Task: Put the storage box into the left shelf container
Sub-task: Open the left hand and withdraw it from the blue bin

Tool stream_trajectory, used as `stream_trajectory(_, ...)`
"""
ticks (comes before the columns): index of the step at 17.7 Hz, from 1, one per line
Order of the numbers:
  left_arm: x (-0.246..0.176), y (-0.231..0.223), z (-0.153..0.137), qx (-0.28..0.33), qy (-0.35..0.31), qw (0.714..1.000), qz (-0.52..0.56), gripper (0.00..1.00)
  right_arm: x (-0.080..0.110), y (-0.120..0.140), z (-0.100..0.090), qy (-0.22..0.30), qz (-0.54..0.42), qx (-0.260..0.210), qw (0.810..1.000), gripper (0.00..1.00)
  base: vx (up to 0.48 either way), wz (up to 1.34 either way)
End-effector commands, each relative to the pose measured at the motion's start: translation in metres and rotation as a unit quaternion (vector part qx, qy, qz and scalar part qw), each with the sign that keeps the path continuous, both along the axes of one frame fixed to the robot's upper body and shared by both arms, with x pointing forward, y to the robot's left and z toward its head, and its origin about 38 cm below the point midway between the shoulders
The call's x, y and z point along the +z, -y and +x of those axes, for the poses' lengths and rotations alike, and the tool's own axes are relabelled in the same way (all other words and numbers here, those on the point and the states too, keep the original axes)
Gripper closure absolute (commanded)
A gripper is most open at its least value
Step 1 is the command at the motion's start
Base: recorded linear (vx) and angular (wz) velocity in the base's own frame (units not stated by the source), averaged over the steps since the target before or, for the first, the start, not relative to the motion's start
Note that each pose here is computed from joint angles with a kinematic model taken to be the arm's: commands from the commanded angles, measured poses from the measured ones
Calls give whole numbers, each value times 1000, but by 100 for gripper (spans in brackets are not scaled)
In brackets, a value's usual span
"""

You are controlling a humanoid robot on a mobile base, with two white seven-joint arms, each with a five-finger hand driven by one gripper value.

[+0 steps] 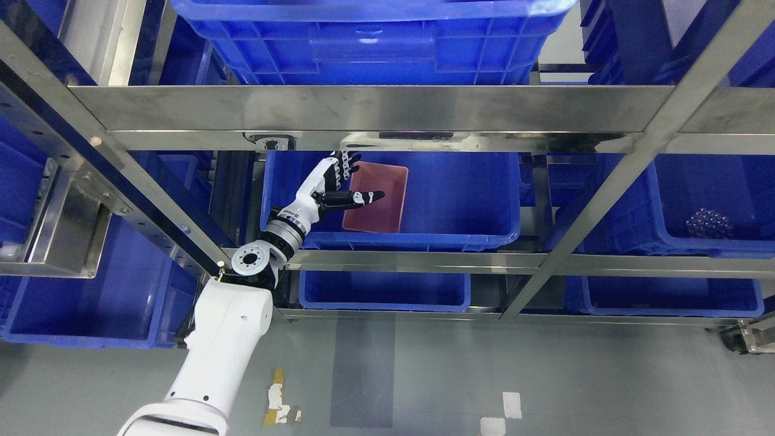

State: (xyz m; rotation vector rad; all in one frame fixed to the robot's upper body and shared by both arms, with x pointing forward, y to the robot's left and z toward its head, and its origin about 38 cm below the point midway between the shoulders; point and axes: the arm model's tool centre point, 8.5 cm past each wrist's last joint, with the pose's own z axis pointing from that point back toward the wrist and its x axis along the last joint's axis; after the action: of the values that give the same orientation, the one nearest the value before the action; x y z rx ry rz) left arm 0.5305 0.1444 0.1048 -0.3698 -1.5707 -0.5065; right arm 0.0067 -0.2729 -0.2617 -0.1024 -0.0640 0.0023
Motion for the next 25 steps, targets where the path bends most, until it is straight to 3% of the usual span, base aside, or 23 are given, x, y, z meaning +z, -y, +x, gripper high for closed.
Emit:
stream_trajectory(1, 21, -2, -11, 0, 75, 997, -18, 0, 1, 11, 10, 12, -7, -1, 1000, 0, 0, 0)
stream_trajectory(5, 51, -14, -62, 58, 184, 977, -92, 0, 1, 11, 10, 12, -8, -1, 1000, 0, 0, 0)
stream_trajectory(8, 56, -10, -127, 63, 214, 966, -132, 0, 1, 11, 10, 12, -7, -1, 1000, 0, 0, 0)
stream_trajectory(13, 54, -45, -183, 106, 284, 940, -158, 0, 1, 11, 10, 12, -7, -1, 1000, 0, 0, 0)
stream_trajectory(18, 46, -67, -187, 141, 272, 940, -149, 0, 1, 11, 11, 13, -7, -1, 1000, 0, 0, 2)
stream_trajectory(25, 34, -73, -177, 182, 201, 952, -143, 0, 1, 11, 10, 12, -8, -1, 1000, 0, 0, 1)
